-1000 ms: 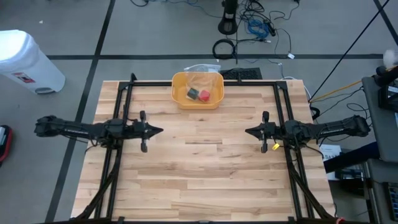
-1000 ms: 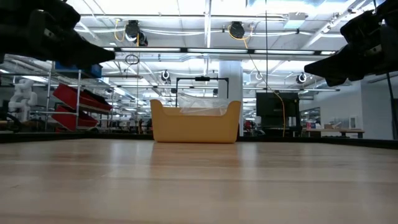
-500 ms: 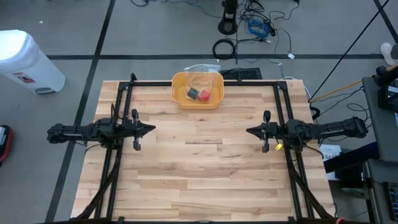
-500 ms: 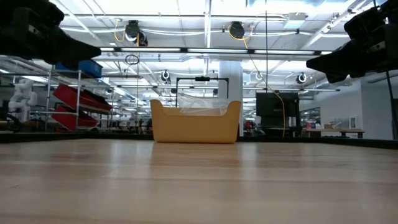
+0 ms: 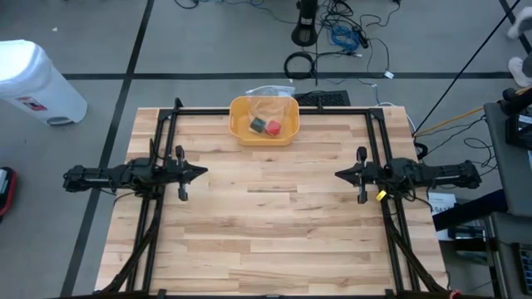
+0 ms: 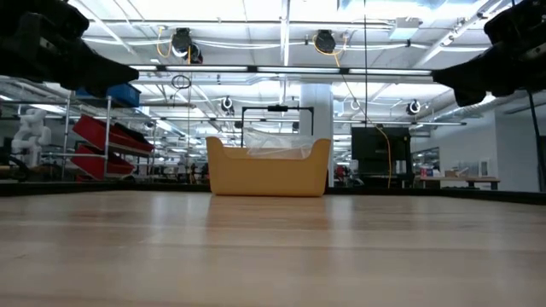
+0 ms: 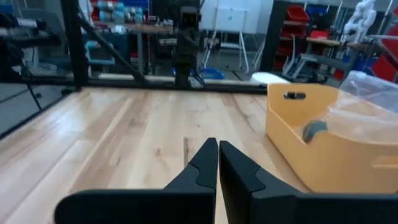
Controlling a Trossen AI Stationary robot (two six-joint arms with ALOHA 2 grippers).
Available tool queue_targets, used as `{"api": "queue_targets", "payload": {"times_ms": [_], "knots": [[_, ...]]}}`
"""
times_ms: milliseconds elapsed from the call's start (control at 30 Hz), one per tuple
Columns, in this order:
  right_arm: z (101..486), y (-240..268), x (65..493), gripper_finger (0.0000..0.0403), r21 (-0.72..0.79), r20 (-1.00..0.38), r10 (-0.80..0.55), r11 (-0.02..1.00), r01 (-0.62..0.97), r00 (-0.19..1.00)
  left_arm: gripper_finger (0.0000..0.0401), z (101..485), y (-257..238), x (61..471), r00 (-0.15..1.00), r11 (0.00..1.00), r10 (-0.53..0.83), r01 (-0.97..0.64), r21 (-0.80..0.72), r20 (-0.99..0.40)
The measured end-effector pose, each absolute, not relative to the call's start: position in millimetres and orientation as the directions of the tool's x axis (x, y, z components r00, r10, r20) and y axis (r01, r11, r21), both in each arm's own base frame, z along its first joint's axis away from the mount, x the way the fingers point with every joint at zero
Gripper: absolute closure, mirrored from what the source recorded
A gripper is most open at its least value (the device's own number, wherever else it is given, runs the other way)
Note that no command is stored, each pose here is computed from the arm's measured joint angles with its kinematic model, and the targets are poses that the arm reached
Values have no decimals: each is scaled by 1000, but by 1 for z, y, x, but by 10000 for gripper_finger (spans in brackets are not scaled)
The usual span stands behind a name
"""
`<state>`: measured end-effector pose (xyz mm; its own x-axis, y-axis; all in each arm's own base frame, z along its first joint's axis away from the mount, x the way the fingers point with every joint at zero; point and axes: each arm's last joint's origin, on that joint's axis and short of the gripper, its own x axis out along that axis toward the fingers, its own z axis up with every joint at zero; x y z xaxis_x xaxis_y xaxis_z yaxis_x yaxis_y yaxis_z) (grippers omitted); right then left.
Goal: Roll bandage
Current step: Return to Home Position
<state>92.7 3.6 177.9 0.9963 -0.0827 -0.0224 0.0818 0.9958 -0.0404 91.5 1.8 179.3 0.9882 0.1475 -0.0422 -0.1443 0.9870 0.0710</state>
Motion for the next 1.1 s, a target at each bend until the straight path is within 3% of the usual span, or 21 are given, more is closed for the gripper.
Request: {"api": "queue_targets", "payload": {"times_ms": [633, 1100], "knots": [[171, 7, 97, 402, -13, 43, 16, 1000, -16, 999, 391, 180, 2, 92, 989, 986, 147, -144, 78, -32], [171, 7, 97, 402, -17, 41, 17, 1000, -16, 999, 391, 172, -1, 93, 997, 994, 51, -45, 98, -59]]}}
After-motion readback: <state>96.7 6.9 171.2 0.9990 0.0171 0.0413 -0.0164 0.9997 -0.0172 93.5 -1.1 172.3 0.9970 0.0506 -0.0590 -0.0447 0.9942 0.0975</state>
